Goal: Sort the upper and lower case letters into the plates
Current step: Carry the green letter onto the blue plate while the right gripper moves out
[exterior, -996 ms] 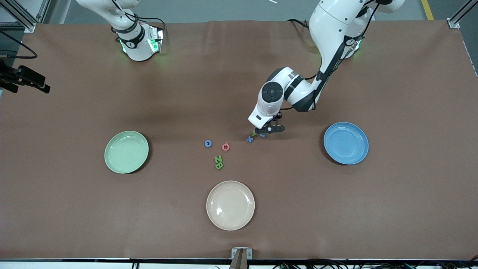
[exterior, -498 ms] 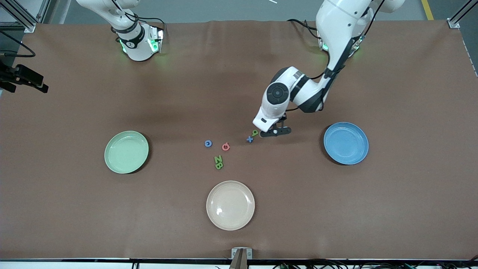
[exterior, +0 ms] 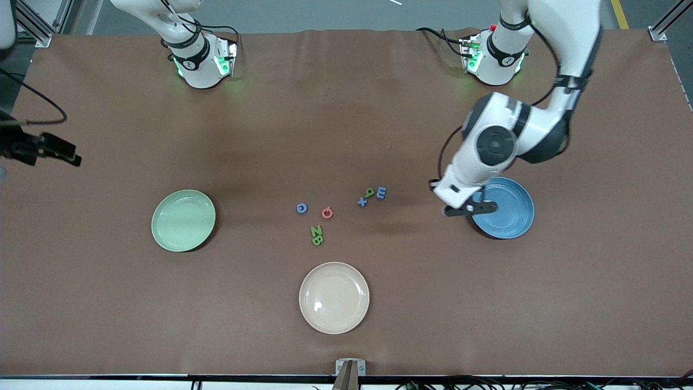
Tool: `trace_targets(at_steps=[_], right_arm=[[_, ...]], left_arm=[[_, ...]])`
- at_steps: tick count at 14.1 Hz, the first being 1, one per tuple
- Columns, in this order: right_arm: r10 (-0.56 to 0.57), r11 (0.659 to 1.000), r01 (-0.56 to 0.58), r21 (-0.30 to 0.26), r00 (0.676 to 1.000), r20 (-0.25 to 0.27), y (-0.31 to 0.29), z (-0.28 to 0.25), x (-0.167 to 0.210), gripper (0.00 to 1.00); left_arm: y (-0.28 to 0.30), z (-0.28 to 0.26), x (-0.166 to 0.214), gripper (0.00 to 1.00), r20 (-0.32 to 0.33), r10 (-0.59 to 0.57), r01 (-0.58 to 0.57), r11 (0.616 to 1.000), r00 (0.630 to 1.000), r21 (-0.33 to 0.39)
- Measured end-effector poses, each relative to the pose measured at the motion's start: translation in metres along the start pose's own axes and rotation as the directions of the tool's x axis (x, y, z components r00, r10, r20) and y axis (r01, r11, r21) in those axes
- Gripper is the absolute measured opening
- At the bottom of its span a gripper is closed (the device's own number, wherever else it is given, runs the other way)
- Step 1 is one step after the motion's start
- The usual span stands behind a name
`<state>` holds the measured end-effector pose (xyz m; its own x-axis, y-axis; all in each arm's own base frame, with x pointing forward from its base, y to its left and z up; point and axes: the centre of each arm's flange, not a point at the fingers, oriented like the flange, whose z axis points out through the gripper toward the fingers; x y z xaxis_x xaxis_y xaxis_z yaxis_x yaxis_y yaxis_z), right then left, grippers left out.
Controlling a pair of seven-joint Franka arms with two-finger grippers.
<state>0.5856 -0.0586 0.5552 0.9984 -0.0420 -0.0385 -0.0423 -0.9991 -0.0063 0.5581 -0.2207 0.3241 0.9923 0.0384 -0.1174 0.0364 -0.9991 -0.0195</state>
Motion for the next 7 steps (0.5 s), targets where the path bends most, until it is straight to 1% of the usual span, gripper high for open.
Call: trace_targets(at_steps=[1,3,4,5,7], right_arm=[[0.001,1.000,0.000,-0.003,1.000,0.027,0.000,0.026,0.013,1.00],[0.007,1.000,-0.007,-0.008,0.996,0.086,-0.001,0.079,0.034,1.00],[0.042,0.999,-0.041,-0.011,0.994,0.097,-0.005,0.096,0.041,1.00],[0.101,0.995,-0.100,-0.015,0.990,0.097,-0.013,0.108,0.047,1.00],[0.231,0.973,-0.230,-0.017,0.970,0.077,-0.054,0.125,0.051,1.00]], left_arm=[[-0.025,0.000,0.007,0.29,0.002,0.021,-0.021,1.000,1.000,0.004],[-0.072,0.009,0.017,0.29,0.010,0.050,-0.050,0.998,0.999,0.035],[-0.090,0.013,0.020,0.29,0.009,0.060,-0.061,0.997,0.998,0.050],[-0.106,0.018,0.022,0.29,0.000,0.069,-0.069,0.996,0.998,0.056],[-0.127,0.028,0.026,0.29,-0.029,0.098,-0.096,0.994,0.995,0.050]])
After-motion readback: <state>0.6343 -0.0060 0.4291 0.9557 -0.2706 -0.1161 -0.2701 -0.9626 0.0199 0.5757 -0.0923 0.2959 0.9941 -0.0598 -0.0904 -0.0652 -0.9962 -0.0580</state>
